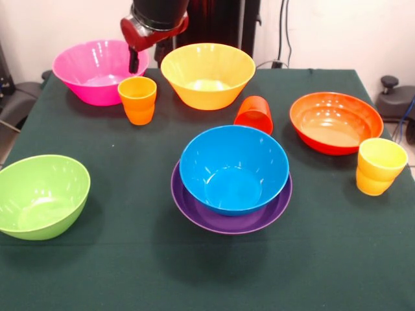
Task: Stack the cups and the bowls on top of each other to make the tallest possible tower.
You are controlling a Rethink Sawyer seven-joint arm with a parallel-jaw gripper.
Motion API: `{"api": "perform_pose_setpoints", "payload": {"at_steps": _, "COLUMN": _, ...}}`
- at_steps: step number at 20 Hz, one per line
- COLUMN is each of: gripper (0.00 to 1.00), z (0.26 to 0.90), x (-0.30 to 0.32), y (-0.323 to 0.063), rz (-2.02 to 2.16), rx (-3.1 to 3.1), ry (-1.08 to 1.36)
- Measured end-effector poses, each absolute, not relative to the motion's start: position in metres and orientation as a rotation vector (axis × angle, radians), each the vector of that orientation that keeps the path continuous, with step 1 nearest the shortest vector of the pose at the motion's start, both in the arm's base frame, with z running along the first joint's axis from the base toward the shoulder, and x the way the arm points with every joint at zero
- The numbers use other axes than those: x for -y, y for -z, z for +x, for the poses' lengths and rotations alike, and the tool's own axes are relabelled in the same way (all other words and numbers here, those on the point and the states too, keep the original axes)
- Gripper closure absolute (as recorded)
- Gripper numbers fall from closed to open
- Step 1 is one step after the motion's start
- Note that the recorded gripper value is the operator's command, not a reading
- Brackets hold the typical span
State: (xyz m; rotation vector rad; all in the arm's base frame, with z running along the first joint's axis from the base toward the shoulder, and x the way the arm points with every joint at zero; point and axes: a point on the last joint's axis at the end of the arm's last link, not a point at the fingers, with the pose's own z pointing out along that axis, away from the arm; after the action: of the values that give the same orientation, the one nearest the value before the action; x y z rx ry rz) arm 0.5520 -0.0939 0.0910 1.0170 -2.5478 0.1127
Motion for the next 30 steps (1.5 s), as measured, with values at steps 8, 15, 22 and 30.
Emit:
{"api": "perform_pose_setpoints", "payload": {"at_steps": 8, "gripper": 0.0, "z": 0.545, "x": 0.109, "y": -0.108, "rz": 1.006, "rx": 2.534, "ry": -0.203}}
{"api": "perform_pose_setpoints", "payload": {"at_steps": 15, "gripper": 0.0, "z": 0.536, "x": 0.12, "y": -0.11, "rz": 0.982, "rx": 2.518, "ry": -0.235}}
{"api": "perform_pose_setpoints", "payload": {"at_steps": 22, "gripper": 0.0, "z": 0.524, "x": 0.127, "y": -0.104, "rz": 0.959, "rx": 2.501, "ry": -0.219}}
{"api": "perform_pose_setpoints", "payload": {"at_steps": 30, "gripper": 0.0, "z": 0.497, "x": 0.143, "y": -0.101, "rz": 0.909, "rx": 2.478, "ry": -0.183}}
